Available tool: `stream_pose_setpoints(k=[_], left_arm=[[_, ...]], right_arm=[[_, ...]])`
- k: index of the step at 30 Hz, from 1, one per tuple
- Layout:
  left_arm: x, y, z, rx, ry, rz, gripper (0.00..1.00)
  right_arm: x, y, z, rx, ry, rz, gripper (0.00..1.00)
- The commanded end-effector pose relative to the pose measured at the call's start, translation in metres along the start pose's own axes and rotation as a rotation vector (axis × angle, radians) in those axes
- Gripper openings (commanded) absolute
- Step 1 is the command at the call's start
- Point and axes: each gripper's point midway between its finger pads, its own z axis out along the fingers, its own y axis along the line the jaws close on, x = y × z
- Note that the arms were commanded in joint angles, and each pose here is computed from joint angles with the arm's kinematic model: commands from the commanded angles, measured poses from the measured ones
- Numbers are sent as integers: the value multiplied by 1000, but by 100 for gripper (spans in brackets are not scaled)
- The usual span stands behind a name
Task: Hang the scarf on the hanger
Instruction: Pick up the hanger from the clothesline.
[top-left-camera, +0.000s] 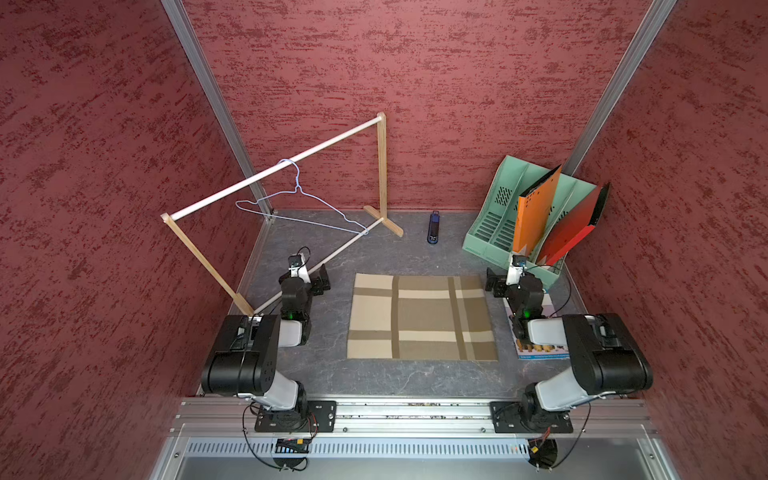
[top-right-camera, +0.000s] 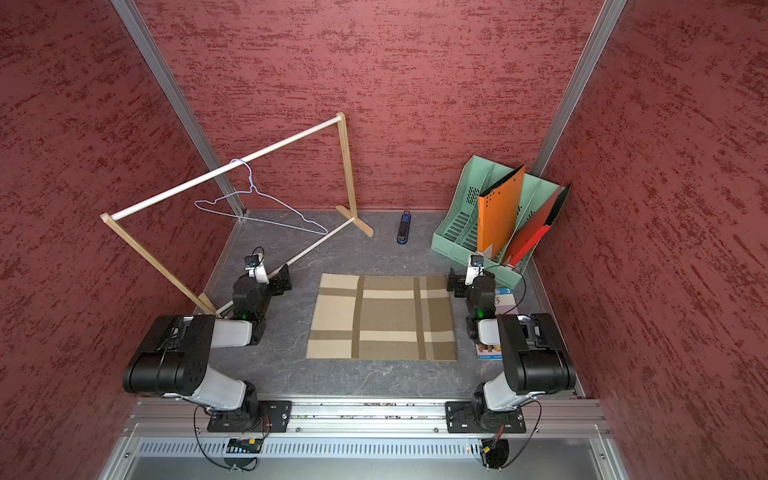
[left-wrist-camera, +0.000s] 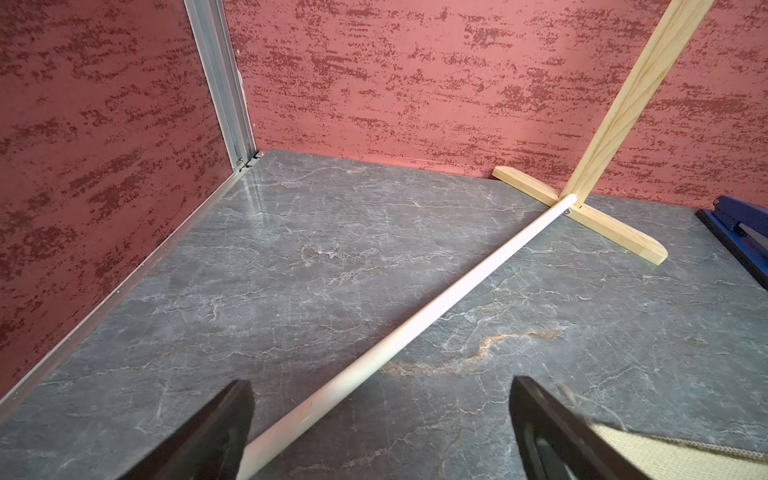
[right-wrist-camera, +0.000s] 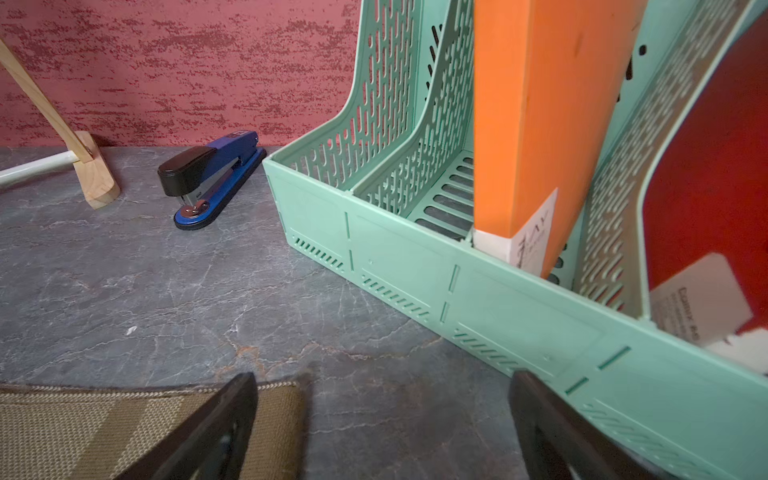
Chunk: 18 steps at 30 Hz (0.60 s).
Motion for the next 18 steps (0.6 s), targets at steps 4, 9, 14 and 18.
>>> stream_pose_setpoints(k=[4,9,14,18], left_arm=[[-7,-1,3,4,-20,3,100],[-6,-1,3,4,-19,3,100],[-7,-1,2,2,-26,1,100],[-15,-1,-9,-3,-73,-1,100]], right_arm=[[-13,4,3,-14,-41,-3,99],[-13,4,3,-15,-42,-3,98],[-13,5,3,-16,-41,-3,99],[-13,4,3,-15,-40,-3,98]])
